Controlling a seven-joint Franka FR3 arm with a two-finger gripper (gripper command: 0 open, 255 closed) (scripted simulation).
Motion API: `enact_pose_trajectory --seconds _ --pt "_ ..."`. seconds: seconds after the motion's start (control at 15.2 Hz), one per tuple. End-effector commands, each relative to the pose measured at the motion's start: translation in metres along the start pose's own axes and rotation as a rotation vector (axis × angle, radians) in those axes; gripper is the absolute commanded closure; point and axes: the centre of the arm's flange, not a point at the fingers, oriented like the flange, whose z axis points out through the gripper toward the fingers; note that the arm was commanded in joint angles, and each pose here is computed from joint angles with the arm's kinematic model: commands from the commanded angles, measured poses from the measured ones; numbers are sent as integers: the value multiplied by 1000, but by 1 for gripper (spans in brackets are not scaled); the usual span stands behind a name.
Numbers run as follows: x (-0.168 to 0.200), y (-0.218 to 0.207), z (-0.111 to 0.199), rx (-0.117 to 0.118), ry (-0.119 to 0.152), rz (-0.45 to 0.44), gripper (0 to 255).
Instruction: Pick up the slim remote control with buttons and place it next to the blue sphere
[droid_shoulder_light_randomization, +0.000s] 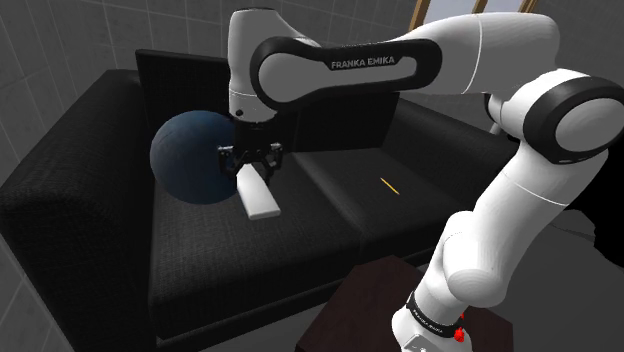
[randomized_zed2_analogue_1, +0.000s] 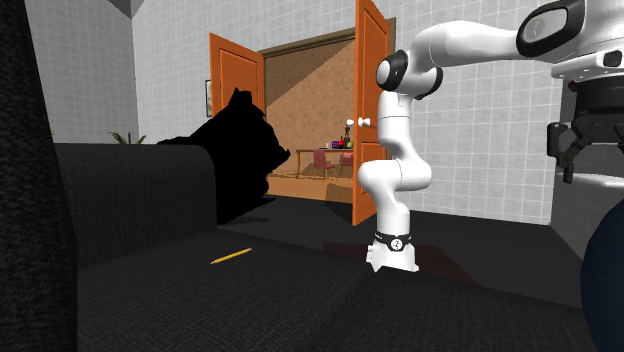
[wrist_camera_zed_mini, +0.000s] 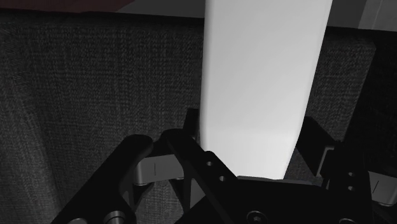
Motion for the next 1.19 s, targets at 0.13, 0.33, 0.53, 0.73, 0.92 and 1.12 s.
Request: enact_pose_trajectory --seconds 0.13,0.33,0.53,0.73,0.92,1.12 --pt "-1 -1 21 1 1 0 255" --pt "-1 -2 37 1 1 0 255" --pt "-1 -2 53 1 1 0 255" --pt "-1 -2 68 1 1 0 255" --pt "-1 -2 84 1 1 0 255" --pt "-1 -3 100 1 1 0 255"
